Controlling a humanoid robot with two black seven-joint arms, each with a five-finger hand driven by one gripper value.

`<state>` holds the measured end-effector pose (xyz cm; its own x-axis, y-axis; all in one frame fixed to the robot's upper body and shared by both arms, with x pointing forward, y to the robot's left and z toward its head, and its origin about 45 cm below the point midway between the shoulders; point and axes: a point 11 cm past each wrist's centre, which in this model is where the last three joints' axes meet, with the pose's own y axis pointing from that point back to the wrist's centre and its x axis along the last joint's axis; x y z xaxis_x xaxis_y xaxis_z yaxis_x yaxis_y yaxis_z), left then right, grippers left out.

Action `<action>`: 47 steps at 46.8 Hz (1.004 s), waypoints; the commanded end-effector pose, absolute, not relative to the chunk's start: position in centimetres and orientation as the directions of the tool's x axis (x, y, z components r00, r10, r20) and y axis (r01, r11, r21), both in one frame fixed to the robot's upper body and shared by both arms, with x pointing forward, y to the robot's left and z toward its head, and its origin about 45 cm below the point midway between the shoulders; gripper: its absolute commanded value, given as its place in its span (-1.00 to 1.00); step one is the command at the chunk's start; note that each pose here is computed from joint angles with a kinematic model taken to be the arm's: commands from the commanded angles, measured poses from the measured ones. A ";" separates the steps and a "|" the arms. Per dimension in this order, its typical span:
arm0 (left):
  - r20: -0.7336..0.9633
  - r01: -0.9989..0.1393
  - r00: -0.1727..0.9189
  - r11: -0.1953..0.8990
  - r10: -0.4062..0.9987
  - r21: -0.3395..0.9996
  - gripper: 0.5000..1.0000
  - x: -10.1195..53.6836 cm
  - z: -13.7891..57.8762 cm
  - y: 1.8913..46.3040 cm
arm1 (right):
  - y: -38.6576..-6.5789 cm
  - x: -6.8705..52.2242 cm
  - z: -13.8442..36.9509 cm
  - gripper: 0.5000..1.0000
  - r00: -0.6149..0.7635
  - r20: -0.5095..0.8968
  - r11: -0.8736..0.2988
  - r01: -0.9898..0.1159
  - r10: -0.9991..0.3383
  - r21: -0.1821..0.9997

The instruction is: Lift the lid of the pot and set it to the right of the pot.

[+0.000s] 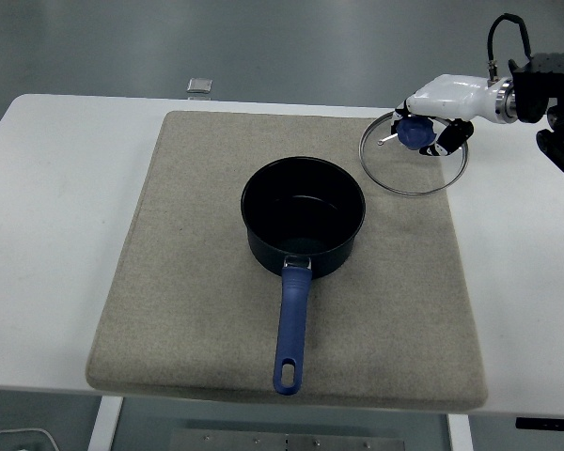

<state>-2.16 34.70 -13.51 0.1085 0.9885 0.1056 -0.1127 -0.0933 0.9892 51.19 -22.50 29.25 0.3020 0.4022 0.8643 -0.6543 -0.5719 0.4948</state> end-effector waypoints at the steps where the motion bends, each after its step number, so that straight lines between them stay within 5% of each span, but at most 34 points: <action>1: 0.106 -0.113 0.108 -0.093 0.988 0.989 1.00 -2.2 -13.5 34.7 | -22.4 51.0 28.8 -1.00 0.310 0.863 -0.575 -0.648 0.398 0.499; 47: 0.106 -0.113 0.108 -0.093 0.988 0.989 1.00 -2.2 -13.5 34.7 | -22.2 50.3 26.8 -1.00 0.338 0.859 -0.586 -0.629 0.385 0.510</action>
<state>-2.16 34.71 -13.50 0.1075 0.9886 0.1059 -0.1128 -0.0937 0.9892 50.33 -22.30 26.86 0.3360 0.3903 0.8572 -0.6299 -0.5835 0.5127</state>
